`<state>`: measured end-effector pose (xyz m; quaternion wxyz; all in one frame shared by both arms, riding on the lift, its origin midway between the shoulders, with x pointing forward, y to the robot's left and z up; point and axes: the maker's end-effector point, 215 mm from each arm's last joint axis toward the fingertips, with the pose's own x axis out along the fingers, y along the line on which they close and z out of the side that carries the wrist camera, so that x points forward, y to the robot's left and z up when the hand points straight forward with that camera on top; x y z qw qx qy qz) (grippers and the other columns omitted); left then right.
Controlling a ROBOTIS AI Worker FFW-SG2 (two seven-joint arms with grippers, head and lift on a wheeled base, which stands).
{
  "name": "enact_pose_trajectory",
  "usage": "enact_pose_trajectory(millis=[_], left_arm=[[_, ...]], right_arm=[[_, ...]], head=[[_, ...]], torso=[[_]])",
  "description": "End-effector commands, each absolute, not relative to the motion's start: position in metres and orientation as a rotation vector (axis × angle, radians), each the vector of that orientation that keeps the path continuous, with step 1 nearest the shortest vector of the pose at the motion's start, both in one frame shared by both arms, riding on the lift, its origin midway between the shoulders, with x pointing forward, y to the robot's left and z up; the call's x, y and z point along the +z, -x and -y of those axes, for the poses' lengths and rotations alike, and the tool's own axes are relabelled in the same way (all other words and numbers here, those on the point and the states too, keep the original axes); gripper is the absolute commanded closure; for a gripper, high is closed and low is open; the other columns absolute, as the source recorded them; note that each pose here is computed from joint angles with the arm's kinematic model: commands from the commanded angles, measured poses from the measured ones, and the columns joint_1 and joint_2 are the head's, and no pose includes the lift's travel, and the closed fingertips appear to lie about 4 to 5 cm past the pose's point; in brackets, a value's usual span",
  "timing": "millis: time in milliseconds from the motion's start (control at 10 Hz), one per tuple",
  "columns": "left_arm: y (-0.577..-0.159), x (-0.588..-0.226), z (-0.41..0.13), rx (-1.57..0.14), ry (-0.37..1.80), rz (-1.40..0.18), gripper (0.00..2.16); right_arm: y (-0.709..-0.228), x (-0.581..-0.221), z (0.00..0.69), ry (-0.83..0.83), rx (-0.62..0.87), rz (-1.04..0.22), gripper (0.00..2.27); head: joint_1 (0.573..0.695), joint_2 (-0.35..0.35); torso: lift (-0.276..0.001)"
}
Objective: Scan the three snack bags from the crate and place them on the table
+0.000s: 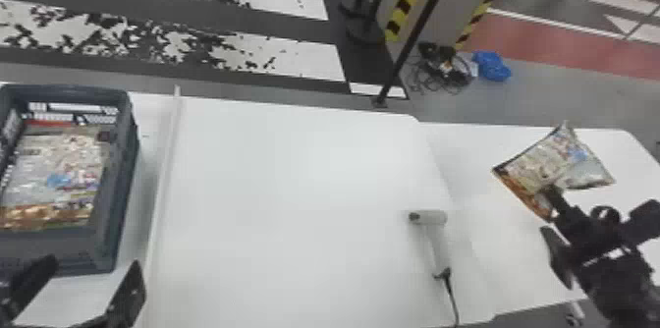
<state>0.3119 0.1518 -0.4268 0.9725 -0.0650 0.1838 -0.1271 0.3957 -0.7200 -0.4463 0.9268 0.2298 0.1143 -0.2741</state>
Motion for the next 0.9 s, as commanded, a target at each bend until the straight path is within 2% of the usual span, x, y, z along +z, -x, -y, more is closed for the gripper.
enact_pose_trajectory(millis=[0,400,500,600,700,800], left_arm=[[-0.312,-0.425,-0.149,-0.263,0.133,-0.368,0.09],[-0.31,-0.404,-0.141,-0.289,0.131,-0.344,0.09],[-0.309,-0.402,-0.14,-0.297,0.131,-0.342,0.09],[-0.308,-0.4,-0.137,-0.306,0.133,-0.338,0.09],[-0.308,-0.399,-0.135,-0.315,0.134,-0.337,0.09],[-0.307,-0.399,-0.134,-0.319,0.131,-0.337,0.09]], right_arm=[[-0.38,-0.456,0.74,-0.395,-0.661,-0.204,2.14],[-0.363,-0.519,0.722,-0.364,-0.758,-0.306,2.11],[-0.368,-0.532,0.713,-0.323,-0.763,-0.343,2.02],[-0.375,-0.539,0.703,-0.296,-0.749,-0.354,2.02],[-0.378,-0.552,0.699,-0.267,-0.76,-0.395,1.93],[-0.381,-0.561,0.69,-0.263,-0.754,-0.419,1.57]], head=[[0.695,-0.35],[0.695,-0.35],[0.695,-0.35],[0.695,-0.35],[0.695,-0.35],[0.695,-0.35]], torso=[[-0.037],[-0.037],[-0.037],[-0.037],[-0.037],[-0.037]])
